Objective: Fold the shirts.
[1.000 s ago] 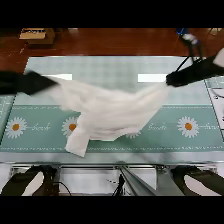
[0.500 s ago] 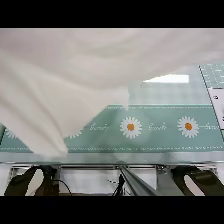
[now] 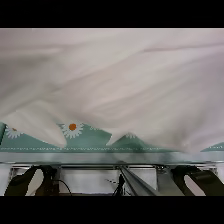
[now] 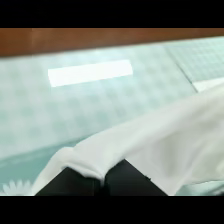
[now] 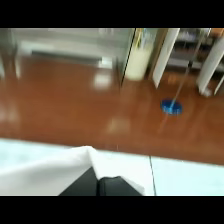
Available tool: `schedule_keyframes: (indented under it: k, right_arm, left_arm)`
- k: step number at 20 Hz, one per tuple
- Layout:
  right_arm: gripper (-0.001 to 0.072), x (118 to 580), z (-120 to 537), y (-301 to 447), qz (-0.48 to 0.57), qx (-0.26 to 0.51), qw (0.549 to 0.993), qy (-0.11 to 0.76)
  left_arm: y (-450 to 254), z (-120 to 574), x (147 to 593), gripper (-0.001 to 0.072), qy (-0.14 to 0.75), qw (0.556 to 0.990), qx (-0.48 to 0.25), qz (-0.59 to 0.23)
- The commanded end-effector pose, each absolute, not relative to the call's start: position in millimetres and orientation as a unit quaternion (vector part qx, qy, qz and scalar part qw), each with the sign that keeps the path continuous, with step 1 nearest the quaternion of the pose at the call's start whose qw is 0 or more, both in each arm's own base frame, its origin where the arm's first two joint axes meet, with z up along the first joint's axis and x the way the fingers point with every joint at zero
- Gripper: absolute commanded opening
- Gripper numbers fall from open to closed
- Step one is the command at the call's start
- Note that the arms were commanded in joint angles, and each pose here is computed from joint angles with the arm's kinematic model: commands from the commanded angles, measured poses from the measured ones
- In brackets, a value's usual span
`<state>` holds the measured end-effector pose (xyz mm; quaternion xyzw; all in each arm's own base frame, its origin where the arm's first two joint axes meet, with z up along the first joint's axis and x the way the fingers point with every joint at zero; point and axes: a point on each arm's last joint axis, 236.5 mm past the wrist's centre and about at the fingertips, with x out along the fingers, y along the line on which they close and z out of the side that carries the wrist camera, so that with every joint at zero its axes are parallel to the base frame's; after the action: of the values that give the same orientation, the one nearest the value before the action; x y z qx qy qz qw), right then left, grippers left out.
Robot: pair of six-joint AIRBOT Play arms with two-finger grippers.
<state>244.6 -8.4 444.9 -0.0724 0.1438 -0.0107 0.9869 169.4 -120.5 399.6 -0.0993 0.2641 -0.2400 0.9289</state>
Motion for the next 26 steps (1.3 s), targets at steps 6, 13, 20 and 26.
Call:
schedule_keyframes:
  k: [6,13,20,26]
  right_arm:
    - [0.002,459.9,277.9,57.0,0.101,-0.075,0.935,0.332]
    - [0.0021,545.7,119.3,76.5,0.112,-0.029,0.888,0.444]
    - [0.0023,565.9,38.4,79.1,0.082,0.029,0.862,0.5]
    - [0.0463,523.8,97.2,26.6,0.074,-0.056,0.856,0.508]
  left_arm:
    - [-98.6,249.3,256.8,0.003,0.405,0.846,-0.256,-0.235]
    - [-76.3,80.1,332.3,0.003,0.475,0.799,-0.323,-0.179]
    - [-71.0,-17.8,346.4,0.0031,0.576,0.708,-0.384,-0.144]
    - [-30.7,34.0,351.9,0.0437,0.577,0.717,-0.346,-0.182]
